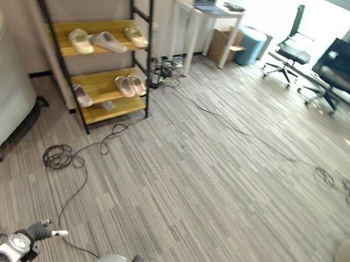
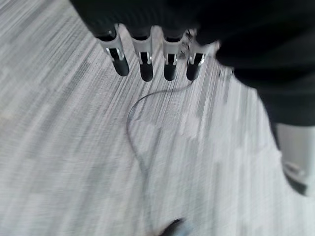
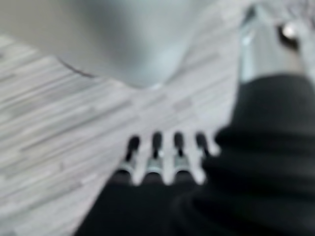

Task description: Arrange the slippers neatly on the shoe rack.

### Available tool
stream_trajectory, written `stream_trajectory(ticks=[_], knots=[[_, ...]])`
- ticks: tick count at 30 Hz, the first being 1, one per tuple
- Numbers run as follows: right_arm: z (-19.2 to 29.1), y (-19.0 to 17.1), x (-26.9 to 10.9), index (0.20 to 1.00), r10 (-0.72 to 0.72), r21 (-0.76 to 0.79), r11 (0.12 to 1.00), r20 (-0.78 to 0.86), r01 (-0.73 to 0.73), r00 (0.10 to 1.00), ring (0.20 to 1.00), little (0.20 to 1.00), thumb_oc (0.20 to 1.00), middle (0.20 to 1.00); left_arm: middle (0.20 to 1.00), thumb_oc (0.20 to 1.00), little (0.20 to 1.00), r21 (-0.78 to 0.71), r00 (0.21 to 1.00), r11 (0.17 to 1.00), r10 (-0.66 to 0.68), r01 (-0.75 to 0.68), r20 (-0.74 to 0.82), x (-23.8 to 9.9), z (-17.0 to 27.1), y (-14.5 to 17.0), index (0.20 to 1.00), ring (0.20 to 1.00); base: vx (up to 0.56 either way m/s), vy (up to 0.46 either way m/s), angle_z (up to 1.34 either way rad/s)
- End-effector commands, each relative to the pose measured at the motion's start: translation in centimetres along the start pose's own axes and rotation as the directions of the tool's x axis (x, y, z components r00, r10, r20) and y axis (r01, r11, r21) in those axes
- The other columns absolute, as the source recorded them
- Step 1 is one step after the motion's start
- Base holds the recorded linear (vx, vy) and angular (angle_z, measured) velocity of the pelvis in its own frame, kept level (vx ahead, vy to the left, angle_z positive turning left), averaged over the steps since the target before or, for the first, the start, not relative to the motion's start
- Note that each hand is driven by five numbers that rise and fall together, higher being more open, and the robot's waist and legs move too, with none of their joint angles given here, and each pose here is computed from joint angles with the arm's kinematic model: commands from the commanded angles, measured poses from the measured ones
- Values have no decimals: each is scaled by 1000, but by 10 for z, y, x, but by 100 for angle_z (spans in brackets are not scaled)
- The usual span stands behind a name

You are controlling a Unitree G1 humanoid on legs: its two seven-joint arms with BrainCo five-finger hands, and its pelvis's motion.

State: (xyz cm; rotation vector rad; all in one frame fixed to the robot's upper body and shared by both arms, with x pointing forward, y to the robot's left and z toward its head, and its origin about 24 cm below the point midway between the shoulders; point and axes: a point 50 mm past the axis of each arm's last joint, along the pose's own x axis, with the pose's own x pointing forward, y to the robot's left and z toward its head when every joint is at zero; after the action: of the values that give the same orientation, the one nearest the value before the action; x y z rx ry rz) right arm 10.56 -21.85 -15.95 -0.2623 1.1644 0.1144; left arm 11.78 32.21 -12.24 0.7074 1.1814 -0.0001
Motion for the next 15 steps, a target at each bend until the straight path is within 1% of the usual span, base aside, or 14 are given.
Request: stream_trajectory(ticks=[1, 3, 4, 5, 7, 8, 9, 12, 14, 15], knots=[[-9, -2, -2, 1000, -29, 138, 990, -12, 30, 1000, 1000, 1000, 1000, 1000, 1000, 1000, 1000, -16, 999, 999, 48, -48, 15, 0, 4, 9, 1000, 1000, 273, 46, 43], [-17, -11, -4, 1000, -66, 222, 972, -28, 71, 997, 1000, 1000, 1000, 1000, 1000, 1000, 1000, 20, 1000, 1000, 14, -14, 26, 1, 8, -6, 1000, 1000, 308, -27, 72], [-21, -14, -6, 1000, -76, 226, 971, -42, 83, 996, 1000, 1000, 1000, 1000, 1000, 1000, 1000, 35, 999, 999, -6, 5, 34, 2, 12, -12, 1000, 1000, 233, -53, 85], [-21, -14, -6, 1000, -77, 226, 970, -42, 84, 996, 1000, 1000, 1000, 1000, 1000, 1000, 1000, 35, 999, 999, -7, 6, 35, 2, 12, -13, 1000, 1000, 354, -97, 63], [-31, -21, -9, 1000, -101, 215, 970, -79, 115, 992, 1000, 1000, 1000, 1000, 1000, 1000, 1000, 60, 996, 997, -54, 49, 76, 2, 28, -33, 1000, 1000, 435, -124, 52], [-32, -21, -9, 1000, -102, 214, 970, -79, 116, 992, 1000, 1000, 1000, 1000, 1000, 1000, 1000, 60, 996, 997, -54, 50, 76, 2, 28, -33, 1000, 1000, 426, -144, 55], [-35, -24, -10, 1000, -111, 199, 972, -96, 128, 989, 1000, 1000, 1000, 1000, 1000, 1000, 1000, 69, 994, 995, -70, 65, 81, 2, 31, -41, 1000, 1000, 339, -119, 54], [-38, -28, -11, 1000, -122, 181, 973, -115, 141, 986, 1000, 1000, 1000, 1000, 1000, 1000, 1000, 79, 994, 993, -89, 84, 68, 1, 27, -49, 1000, 1000, 295, -87, 50], [-39, -35, -13, 1000, -141, 178, 971, -123, 162, 982, 1000, 1000, 1000, 1000, 1000, 1000, 1000, 90, 991, 989, -124, 119, 55, -1, 22, -62, 1000, 1000, 387, -109, 39], [-40, -35, -13, 1000, -142, 178, 971, -123, 162, 982, 1000, 1000, 1000, 1000, 1000, 1000, 1000, 90, 991, 989, -125, 120, 55, -1, 22, -62, 1000, 1000, 428, -283, 72]])
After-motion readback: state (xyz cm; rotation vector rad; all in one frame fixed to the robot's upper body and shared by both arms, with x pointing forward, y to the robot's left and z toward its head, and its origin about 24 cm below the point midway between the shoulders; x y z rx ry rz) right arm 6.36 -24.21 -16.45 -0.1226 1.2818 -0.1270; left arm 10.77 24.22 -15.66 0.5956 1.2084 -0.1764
